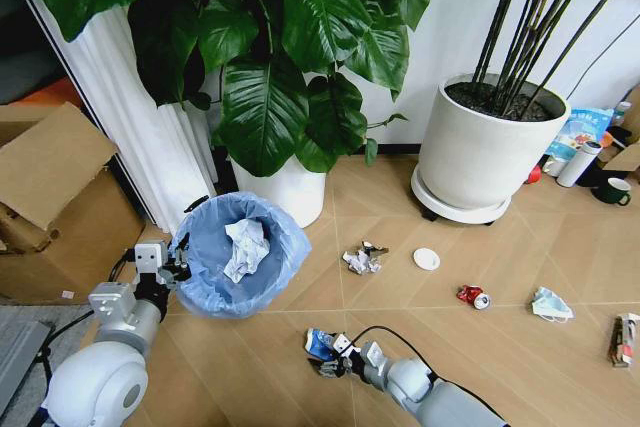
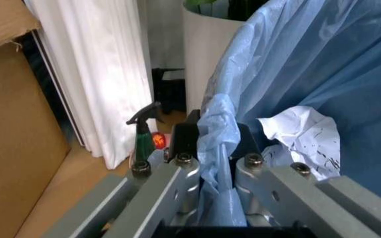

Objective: Pick up the trash bin and place the garbage on the floor into it.

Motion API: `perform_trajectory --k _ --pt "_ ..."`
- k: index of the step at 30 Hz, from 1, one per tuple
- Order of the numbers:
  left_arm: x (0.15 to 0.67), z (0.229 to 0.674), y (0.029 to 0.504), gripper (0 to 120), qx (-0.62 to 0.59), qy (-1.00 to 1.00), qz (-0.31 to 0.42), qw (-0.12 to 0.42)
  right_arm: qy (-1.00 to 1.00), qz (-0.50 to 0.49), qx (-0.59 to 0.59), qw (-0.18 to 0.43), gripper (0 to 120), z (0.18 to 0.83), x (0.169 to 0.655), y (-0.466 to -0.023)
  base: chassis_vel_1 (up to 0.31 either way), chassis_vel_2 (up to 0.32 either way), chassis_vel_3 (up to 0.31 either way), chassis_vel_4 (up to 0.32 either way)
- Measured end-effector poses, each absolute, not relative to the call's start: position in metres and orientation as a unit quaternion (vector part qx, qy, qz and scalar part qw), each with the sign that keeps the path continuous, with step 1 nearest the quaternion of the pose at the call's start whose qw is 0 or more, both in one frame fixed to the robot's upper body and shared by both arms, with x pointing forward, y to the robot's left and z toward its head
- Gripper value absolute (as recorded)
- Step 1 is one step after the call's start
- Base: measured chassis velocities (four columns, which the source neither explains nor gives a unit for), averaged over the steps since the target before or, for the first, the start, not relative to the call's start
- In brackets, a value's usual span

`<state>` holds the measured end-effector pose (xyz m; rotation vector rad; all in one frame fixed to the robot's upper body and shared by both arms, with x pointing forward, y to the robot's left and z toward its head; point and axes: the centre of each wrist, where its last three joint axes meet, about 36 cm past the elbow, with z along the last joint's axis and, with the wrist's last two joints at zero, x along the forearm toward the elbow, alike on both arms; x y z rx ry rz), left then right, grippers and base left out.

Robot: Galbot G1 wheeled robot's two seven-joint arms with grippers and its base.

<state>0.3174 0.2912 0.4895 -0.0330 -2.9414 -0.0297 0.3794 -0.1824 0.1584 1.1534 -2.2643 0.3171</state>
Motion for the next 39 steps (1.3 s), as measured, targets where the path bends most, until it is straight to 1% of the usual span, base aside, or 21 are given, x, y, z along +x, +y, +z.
perform_trajectory --k 1,2,3,6,8,10,12,17,30,39 --pt "0.317 0.49 0.291 1 -0.012 -0.995 -0.01 0.1 -0.848 0.117 0.43 0.287 52 0.157 0.379 -0.182 0.0 0.0 0.0 0.0" --pt "0.317 0.49 0.291 1 -0.012 -0.995 -0.01 0.1 -0.848 0.117 0.43 0.287 52 0.157 0.379 -0.182 0.0 0.0 0.0 0.0" --pt "0.317 0.49 0.291 1 -0.012 -0.995 -0.01 0.1 -0.849 0.117 0.428 0.286 47 0.155 0.38 -0.181 0.0 0.0 0.0 0.0" --pt "0.317 0.49 0.291 1 -0.013 -0.995 -0.01 0.1 -0.85 0.116 0.427 0.287 43 0.154 0.38 -0.18 0.0 0.0 0.0 0.0" --pt "0.317 0.491 0.291 1 -0.015 -0.995 -0.012 0.099 -0.851 0.115 0.423 0.287 34 0.151 0.381 -0.179 0.0 0.0 0.0 0.0" --pt "0.318 0.491 0.291 1 -0.016 -0.995 -0.012 0.099 -0.852 0.114 0.422 0.287 32 0.151 0.382 -0.179 0.0 0.0 0.0 0.0" --pt "0.318 0.493 0.292 1 -0.016 -0.995 -0.013 0.098 -0.854 0.112 0.42 0.287 25 0.151 0.382 -0.179 0.0 0.0 0.0 0.0" --pt "0.318 0.494 0.293 1 -0.018 -0.995 -0.014 0.097 -0.856 0.107 0.417 0.287 15 0.151 0.382 -0.178 0.0 0.0 0.0 0.0" --pt "0.318 0.493 0.292 1 -0.021 -0.995 -0.014 0.094 -0.868 0.096 0.402 0.275 13 0.154 0.377 -0.179 0.0 0.0 0.0 0.0" --pt "0.32 0.492 0.293 1 -0.023 -0.995 -0.015 0.094 -0.887 0.087 0.377 0.254 13 0.163 0.381 -0.18 0.0 0.0 0.0 0.0"
